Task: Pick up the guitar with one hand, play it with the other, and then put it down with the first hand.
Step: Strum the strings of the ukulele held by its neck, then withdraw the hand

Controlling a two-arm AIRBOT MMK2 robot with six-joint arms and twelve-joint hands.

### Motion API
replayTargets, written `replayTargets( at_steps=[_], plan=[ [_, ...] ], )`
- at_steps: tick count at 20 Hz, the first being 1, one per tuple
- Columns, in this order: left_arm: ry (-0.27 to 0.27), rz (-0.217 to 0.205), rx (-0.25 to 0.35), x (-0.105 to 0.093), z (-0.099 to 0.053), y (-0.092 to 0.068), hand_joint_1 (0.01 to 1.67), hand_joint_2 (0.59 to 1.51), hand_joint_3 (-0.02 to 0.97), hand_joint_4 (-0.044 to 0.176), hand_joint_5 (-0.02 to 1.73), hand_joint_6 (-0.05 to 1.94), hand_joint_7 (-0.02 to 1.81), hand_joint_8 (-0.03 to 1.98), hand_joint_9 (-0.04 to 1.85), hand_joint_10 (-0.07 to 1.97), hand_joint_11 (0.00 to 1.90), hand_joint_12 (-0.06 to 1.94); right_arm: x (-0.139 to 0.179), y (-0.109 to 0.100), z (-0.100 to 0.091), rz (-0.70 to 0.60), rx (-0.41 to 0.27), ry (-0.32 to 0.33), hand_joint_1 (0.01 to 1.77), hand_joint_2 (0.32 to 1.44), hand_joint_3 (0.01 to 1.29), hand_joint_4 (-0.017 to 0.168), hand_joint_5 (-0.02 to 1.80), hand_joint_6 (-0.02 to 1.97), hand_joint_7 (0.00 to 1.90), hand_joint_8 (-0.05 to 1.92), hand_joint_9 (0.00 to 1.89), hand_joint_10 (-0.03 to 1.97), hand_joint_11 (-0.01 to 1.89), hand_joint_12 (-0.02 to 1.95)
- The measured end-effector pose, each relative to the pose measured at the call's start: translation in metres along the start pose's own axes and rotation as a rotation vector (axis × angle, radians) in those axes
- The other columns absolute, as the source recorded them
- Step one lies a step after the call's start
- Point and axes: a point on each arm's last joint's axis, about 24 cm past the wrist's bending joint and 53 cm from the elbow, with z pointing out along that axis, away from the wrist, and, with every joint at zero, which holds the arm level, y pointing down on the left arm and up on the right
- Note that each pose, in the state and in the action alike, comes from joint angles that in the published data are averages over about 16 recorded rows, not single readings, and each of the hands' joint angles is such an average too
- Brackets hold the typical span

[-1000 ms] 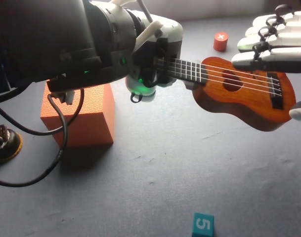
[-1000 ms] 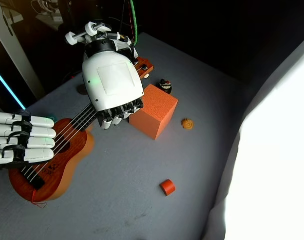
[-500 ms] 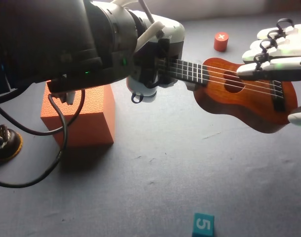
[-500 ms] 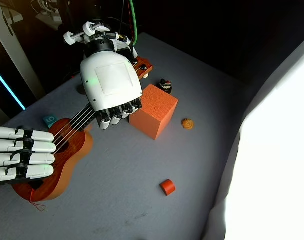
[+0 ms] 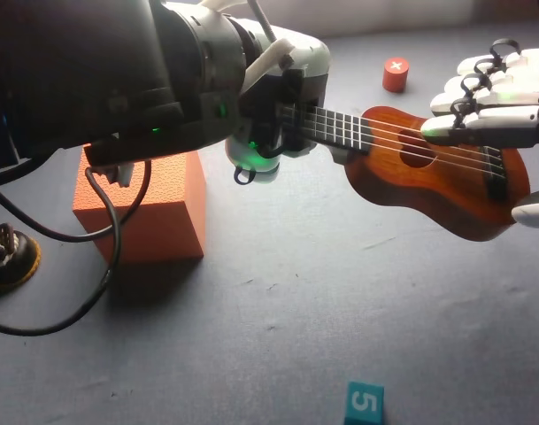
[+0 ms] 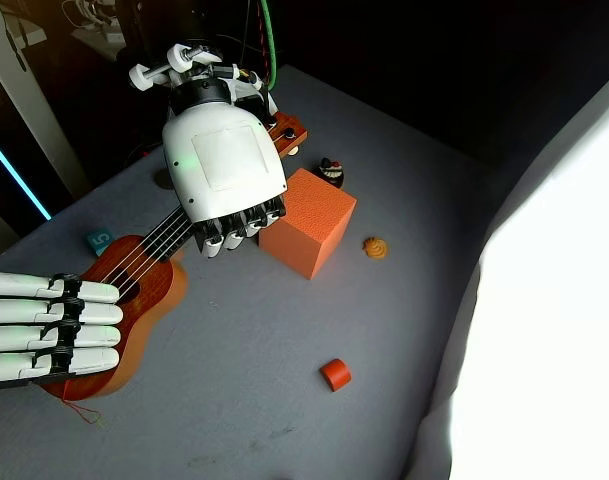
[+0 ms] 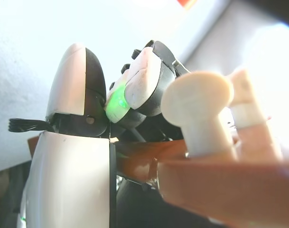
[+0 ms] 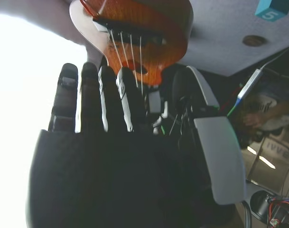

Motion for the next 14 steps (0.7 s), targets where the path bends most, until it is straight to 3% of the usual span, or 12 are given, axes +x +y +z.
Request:
replayTargets(
  at_steps=[7, 14],
  plan=[
    [-0.001, 0.004, 0.000, -0.0002, 0.0000, 0.0001, 1.53, 1.071, -0.008, -0.005, 1.32, 1.87, 1.34, 1.98, 1.42, 1.94, 1.46, 1.90, 0.0042, 0.0025, -0.0013, 0.002, -0.013, 0.011, 0.45, 1.36, 0.02, -0.006, 0.22, 0.03, 0.10, 0.01, 0.10, 0.02, 0.02, 0.03],
    [-0.003, 0.006, 0.001, -0.0012, -0.0001, -0.0004, 1.53, 1.071, -0.012, -0.005, 1.30, 1.85, 1.33, 1.98, 1.41, 1.94, 1.46, 1.90, 0.0050, 0.0069, -0.0045, 0.006, -0.033, 0.012, 0.49, 1.34, 0.02, -0.007, 0.22, 0.27, 0.15, 0.01, 0.14, 0.01, 0.02, 0.07]
  ],
)
